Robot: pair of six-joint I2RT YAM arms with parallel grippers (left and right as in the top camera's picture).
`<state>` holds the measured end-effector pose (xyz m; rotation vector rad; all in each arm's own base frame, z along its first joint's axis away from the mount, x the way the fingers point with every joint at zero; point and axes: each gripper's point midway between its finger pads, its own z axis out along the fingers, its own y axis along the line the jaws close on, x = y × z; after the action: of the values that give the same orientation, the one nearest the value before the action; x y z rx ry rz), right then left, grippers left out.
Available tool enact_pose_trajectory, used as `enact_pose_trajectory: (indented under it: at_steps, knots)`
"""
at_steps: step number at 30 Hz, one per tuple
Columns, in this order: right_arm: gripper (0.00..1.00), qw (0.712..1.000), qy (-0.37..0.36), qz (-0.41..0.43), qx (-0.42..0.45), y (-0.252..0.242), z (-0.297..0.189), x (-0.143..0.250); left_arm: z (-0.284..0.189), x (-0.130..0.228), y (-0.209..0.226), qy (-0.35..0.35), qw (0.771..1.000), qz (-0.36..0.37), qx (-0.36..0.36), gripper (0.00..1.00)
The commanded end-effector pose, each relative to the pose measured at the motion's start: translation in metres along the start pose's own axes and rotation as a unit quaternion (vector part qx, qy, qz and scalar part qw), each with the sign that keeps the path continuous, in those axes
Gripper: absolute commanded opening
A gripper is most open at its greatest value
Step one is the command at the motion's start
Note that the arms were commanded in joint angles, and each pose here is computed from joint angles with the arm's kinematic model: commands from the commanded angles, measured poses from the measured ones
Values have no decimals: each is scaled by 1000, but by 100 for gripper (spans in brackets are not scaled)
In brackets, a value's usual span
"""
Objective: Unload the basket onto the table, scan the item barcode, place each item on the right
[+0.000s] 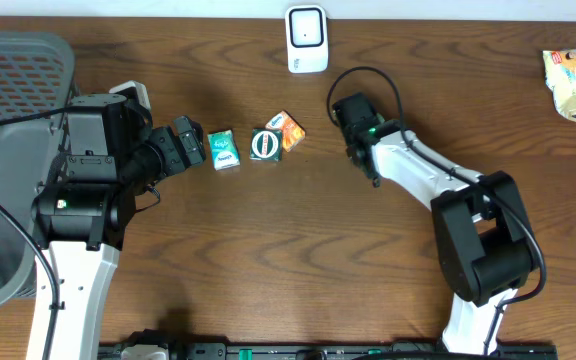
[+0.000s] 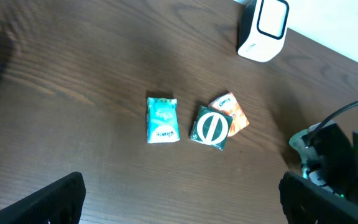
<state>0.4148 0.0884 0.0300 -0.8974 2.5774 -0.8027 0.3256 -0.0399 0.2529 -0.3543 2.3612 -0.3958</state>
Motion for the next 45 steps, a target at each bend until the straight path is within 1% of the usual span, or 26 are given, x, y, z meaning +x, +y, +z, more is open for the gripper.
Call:
enact_pose_trajectory:
  at_steps: [1, 4, 7, 8, 9, 11, 14, 16, 20, 26, 30, 33, 36, 40, 45]
  knots:
    - [41, 1000, -24, -9, -13, 20, -17, -12, -4, -6, -1, -9, 1000, 9, -1, 98]
    - [46, 998, -42, -33, -16, 39, -31, -21, -4, -6, -1, -9, 1000, 9, -1, 98]
    - [49, 996, -66, -59, -20, 63, -49, -33, -4, -6, -1, -9, 1000, 9, -1, 98]
    - [52, 995, -71, -65, -20, 68, -53, -35, -4, -6, -1, -9, 1000, 9, -1, 98]
    - [57, 994, -79, -73, -21, 75, -59, -39, -4, -6, -1, -9, 1000, 9, -1, 98]
    - [61, 993, -88, -79, -18, 80, -65, -44, -4, -6, -1, -9, 1000, 9, -1, 97]
    - [64, 991, -99, -83, -17, 84, -73, -50, -4, -6, -1, -9, 1000, 9, -1, 98]
    - [68, 991, -102, -82, -17, 84, -74, -52, -4, -6, -1, -9, 1000, 9, -1, 98]
    - [68, 992, -105, -72, -15, 77, -75, -56, -4, -6, -1, -9, 1000, 9, -1, 98]
    - [70, 991, -125, -40, -18, 54, -86, -74, -4, -6, -1, -9, 1000, 9, -1, 98]
    - [72, 983, -161, -33, -82, 63, -104, -88, -4, -6, -1, -9, 1000, 9, -1, 98]
    - [68, 977, -168, -41, -127, 80, -107, -88, -4, -6, -1, -9, 1000, 9, -1, 98]
    - [65, 972, -157, -56, -168, 100, -100, -79, -4, -6, -1, -9, 1000, 9, -1, 98]
    - [62, 977, -127, -70, -157, 108, -81, -66, -4, -6, -1, -9, 1000, 9, -1, 98]
    - [61, 989, -89, -70, -95, 94, -52, -55, -4, -6, -1, -9, 1000, 9, -1, 98]
